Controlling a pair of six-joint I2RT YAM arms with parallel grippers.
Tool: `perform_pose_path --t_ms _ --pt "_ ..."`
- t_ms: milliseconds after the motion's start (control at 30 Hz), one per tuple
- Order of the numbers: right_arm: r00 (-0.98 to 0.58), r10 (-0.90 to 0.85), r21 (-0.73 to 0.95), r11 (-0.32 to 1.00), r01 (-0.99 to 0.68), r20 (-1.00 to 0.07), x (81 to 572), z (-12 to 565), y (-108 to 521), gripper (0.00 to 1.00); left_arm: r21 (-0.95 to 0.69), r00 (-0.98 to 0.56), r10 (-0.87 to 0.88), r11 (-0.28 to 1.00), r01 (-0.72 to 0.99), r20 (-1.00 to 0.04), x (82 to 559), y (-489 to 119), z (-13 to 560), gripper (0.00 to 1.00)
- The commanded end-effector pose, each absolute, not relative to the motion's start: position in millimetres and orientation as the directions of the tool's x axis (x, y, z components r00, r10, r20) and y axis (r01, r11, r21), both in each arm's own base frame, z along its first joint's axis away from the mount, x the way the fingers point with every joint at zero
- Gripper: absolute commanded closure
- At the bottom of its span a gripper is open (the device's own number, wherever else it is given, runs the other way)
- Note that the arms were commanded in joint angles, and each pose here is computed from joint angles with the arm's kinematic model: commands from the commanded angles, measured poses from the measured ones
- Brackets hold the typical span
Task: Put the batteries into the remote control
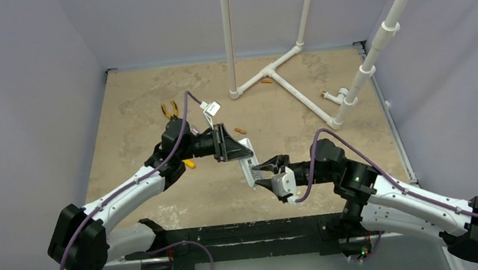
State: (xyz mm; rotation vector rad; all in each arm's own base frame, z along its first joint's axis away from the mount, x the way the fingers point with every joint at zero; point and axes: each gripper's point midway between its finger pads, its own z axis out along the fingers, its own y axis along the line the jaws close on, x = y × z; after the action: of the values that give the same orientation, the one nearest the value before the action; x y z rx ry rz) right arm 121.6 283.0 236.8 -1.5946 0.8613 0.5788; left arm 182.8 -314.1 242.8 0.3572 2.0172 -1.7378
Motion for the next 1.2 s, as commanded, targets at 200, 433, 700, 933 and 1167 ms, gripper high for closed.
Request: perform_pose_path --t_ms 200,433,700,933,1167 --pt "0.633 -0.258 -0.643 -0.055 -0.764 -0.73 129.1 230.4 281.2 0.6 -0.855 -0.851 -0.095 0.125 0.504 -0.516 182.2 -318.0 255.2 1.0" --pt "0.639 -0.314 -0.662 -0.043 -0.749 -0.702 137.0 224.7 274.1 0.6 -0.863 -0.86 -0.093 0.11 0.492 -0.502 184.4 -321.4 254.0 1.0" --pt "0.652 -0.319 -0.681 -0.029 -0.732 -0.688 141.5 226.3 274.9 0.6 -0.869 -0.865 -0.09 0.103 0.484 -0.493 185.6 -323.3 252.4 1.0" --pt "0.677 -0.295 -0.716 0.036 -0.697 -0.674 146.4 241.5 272.8 0.59 -0.874 -0.872 -0.083 0.112 0.473 -0.483 187.3 -324.7 246.6 1.0" --pt "0.697 -0.27 -0.737 0.082 -0.67 -0.664 148.4 254.5 271.3 0.6 -0.876 -0.876 -0.078 0.129 0.465 -0.476 188.9 -325.0 242.0 1.0"
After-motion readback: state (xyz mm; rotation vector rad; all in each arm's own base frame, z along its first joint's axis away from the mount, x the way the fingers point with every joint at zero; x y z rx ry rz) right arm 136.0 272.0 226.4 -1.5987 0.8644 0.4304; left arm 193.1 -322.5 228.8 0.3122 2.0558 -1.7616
